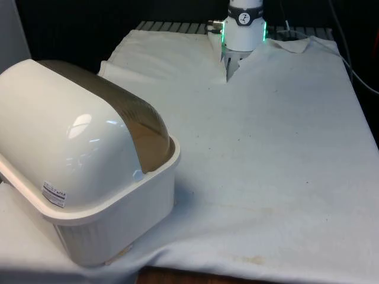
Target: Open the lid, then close it.
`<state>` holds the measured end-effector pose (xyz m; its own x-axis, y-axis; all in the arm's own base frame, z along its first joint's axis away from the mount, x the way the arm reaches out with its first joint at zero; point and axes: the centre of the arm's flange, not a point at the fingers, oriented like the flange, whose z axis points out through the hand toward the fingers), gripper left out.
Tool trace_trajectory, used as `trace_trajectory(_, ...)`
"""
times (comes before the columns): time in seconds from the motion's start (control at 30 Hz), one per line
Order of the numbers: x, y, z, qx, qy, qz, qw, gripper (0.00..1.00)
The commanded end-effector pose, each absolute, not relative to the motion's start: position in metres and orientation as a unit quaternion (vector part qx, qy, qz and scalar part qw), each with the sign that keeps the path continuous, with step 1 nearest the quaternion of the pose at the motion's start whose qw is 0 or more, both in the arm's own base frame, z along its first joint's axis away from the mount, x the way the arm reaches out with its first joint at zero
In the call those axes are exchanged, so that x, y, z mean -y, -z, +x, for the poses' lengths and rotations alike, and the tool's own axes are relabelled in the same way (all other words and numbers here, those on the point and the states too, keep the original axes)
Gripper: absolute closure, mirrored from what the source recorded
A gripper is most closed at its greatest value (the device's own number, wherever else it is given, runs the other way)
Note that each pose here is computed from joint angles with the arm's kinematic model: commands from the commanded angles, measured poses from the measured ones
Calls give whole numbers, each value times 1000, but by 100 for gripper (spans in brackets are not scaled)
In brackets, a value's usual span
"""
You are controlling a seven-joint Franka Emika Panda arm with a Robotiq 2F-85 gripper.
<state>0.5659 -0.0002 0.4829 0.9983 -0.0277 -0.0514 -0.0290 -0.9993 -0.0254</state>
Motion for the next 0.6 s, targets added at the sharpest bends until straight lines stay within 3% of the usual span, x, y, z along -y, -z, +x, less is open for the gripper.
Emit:
trace_trajectory(0.0,0,-483,566,-14,-26,-999,13,9)
trace_trajectory(0.2,0,-483,566,-14,-26,-999,13,46)
trace_trajectory(0.27,0,-483,566,-14,-26,-999,13,52)
trace_trajectory(0.3,0,-483,566,-14,-26,-999,13,63)
trace_trajectory(0.5,0,-483,566,-14,-26,-999,13,94)
trace_trajectory(0.57,0,-483,566,-15,-26,-999,13,100)
